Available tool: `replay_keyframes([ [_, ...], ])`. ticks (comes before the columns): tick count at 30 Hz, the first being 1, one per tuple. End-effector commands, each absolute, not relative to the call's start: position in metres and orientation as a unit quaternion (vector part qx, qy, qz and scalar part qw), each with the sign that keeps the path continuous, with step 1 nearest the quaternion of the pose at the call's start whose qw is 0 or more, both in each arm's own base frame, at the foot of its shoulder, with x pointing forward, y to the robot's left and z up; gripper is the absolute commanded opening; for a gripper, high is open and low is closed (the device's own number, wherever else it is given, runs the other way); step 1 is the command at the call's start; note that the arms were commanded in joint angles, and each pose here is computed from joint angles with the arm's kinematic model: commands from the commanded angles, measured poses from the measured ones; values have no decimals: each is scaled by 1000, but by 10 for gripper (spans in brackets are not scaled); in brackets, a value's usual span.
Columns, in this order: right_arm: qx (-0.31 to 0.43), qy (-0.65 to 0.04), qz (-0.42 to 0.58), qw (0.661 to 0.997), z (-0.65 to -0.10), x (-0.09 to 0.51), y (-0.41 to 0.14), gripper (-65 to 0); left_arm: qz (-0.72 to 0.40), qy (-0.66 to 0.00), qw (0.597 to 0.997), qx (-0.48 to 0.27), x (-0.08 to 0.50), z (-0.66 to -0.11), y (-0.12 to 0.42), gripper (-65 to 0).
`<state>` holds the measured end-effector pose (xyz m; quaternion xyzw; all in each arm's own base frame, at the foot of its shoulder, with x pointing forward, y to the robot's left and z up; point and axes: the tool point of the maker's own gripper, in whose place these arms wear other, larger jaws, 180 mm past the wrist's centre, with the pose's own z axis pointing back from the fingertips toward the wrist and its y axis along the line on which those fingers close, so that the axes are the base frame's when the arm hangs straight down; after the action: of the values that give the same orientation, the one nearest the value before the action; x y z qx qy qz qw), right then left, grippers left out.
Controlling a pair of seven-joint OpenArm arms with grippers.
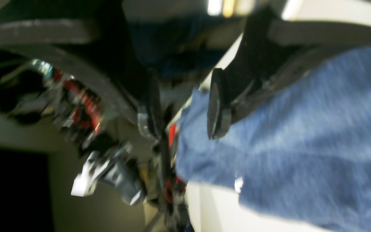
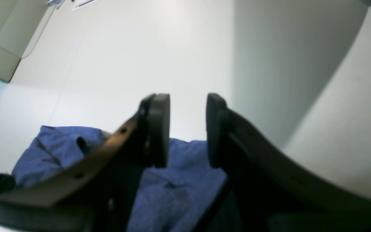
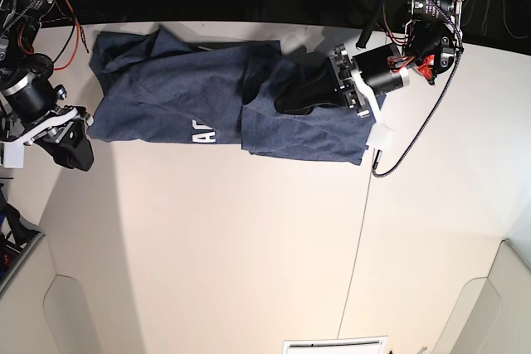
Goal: Layout the t-shirt on the table in an organized manner, then fold the t-shirt properly
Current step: 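Lift the strip end with the left gripper and fold it toward the lettering, then release the left gripper and grasp the strip end with the right gripper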
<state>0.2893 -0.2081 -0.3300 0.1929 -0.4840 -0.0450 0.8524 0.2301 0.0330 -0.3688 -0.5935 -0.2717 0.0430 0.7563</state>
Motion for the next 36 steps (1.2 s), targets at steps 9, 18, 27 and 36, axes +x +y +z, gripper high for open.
replay_keyframes([
  [9,128,-505,-34,853,-307,295,-254,-355,0,-377,727,-574,257,-309,58,-378],
  [18,69,-473,-40,877,-305,283,-316,-263,10,-426,727,-539,269,-294,93,-378],
  [27,270,-378,-174,868,-381,253,-297,-234,8,-435,745,-505,274,-301,104,-378],
  [36,337,-319,-153,872,-401,244,-252,-205,2,-440,760,-477,277,-307,113,-378],
])
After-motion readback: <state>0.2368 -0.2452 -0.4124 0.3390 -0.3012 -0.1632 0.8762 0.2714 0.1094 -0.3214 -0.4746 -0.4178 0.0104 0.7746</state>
